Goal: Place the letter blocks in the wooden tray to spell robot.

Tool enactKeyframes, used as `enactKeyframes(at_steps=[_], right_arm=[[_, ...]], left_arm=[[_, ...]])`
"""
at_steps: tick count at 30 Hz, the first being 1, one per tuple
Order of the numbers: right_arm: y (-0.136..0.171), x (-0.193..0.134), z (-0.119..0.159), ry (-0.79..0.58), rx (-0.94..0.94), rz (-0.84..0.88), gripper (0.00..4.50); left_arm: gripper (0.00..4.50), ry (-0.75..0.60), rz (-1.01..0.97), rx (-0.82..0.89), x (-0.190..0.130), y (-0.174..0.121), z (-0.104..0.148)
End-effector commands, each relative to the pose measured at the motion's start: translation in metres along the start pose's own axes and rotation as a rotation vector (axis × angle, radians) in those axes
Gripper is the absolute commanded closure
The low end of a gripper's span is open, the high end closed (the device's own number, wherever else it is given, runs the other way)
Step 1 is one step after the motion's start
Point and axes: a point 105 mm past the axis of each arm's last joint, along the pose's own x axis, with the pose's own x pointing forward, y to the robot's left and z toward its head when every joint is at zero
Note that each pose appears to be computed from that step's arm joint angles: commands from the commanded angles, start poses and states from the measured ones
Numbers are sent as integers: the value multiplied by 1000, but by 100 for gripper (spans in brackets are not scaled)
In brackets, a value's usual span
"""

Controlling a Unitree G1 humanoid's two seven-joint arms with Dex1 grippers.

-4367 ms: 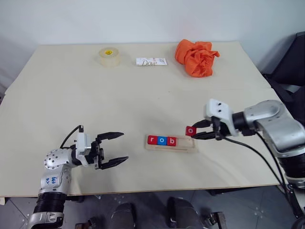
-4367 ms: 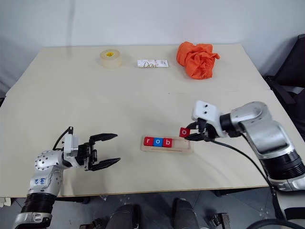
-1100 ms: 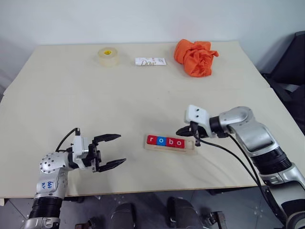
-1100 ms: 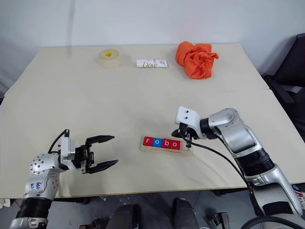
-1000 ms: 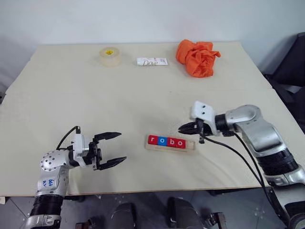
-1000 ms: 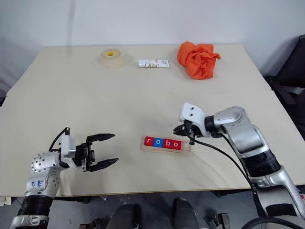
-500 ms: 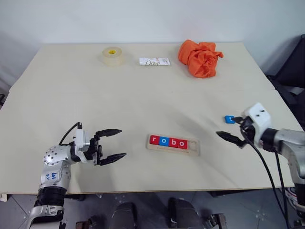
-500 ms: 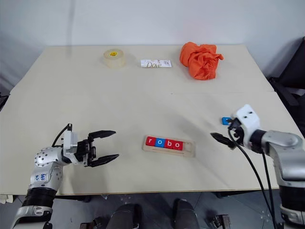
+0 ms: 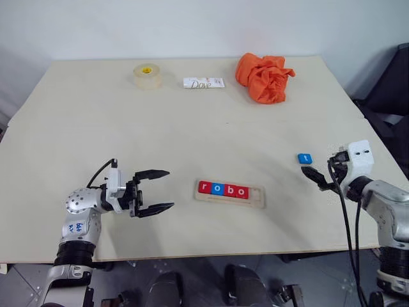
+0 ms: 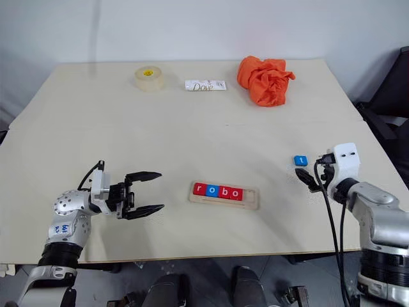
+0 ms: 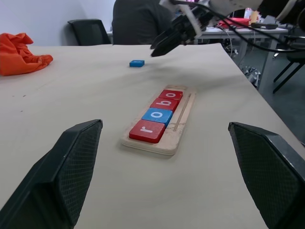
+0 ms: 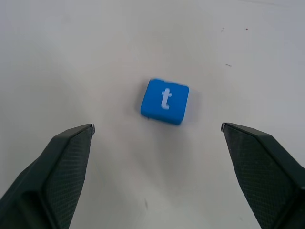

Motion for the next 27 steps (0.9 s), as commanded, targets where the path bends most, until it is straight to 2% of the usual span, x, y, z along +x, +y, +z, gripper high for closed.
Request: enactKeyframes(at_steps=[1, 11, 14, 21, 27], right_arm=[[-3, 10, 6, -30, 8, -38, 3], [1, 37, -5, -10, 34, -65, 3], [3, 41, -8, -10, 29, -66, 62], [5, 45, -7, -36, 10, -74, 301], [12, 36, 15, -139, 1, -81, 304]], left_arm=[[0, -7, -6, 22, 0, -1, 5], [0, 1, 16, 21, -4, -7, 6], [0, 2, 22, 21, -5, -7, 5], [0, 1, 21, 22, -4, -7, 4], [0, -5, 4, 22, -1, -4, 4]])
